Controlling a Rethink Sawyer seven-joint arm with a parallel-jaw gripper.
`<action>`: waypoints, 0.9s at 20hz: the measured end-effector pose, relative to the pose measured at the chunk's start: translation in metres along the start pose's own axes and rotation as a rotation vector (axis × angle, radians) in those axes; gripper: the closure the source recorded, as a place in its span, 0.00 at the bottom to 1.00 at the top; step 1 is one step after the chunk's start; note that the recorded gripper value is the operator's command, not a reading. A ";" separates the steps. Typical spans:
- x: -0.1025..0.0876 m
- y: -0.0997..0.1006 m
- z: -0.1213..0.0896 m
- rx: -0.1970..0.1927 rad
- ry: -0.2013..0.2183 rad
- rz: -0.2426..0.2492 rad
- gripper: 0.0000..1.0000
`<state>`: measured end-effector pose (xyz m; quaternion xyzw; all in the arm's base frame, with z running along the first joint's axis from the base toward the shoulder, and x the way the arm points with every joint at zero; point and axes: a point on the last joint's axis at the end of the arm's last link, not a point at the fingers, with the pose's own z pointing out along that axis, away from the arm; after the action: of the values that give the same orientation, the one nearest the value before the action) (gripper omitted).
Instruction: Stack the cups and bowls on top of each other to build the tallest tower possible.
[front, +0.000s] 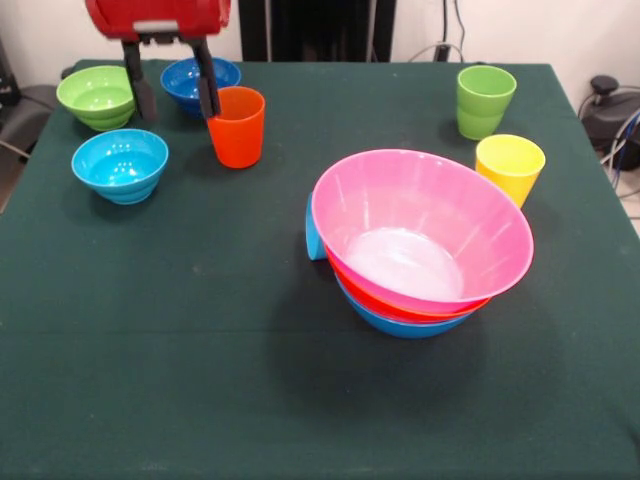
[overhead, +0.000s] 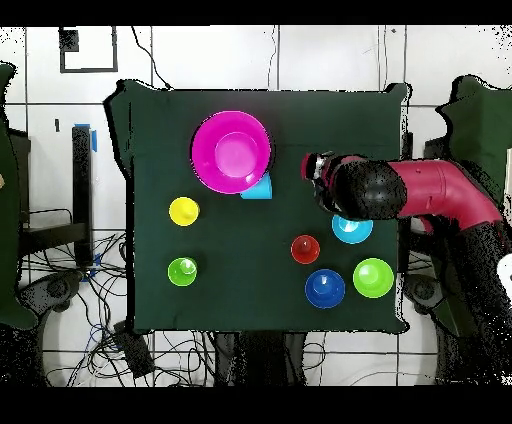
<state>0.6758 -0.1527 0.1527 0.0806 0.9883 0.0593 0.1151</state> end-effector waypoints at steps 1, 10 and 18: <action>0.006 -0.002 -0.006 0.000 0.003 0.004 0.00; 0.069 -0.043 -0.049 0.015 -0.024 0.049 0.00; 0.108 -0.061 -0.064 0.001 -0.183 0.036 0.00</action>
<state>0.5480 -0.1997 0.1828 0.1034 0.9720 0.0532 0.2040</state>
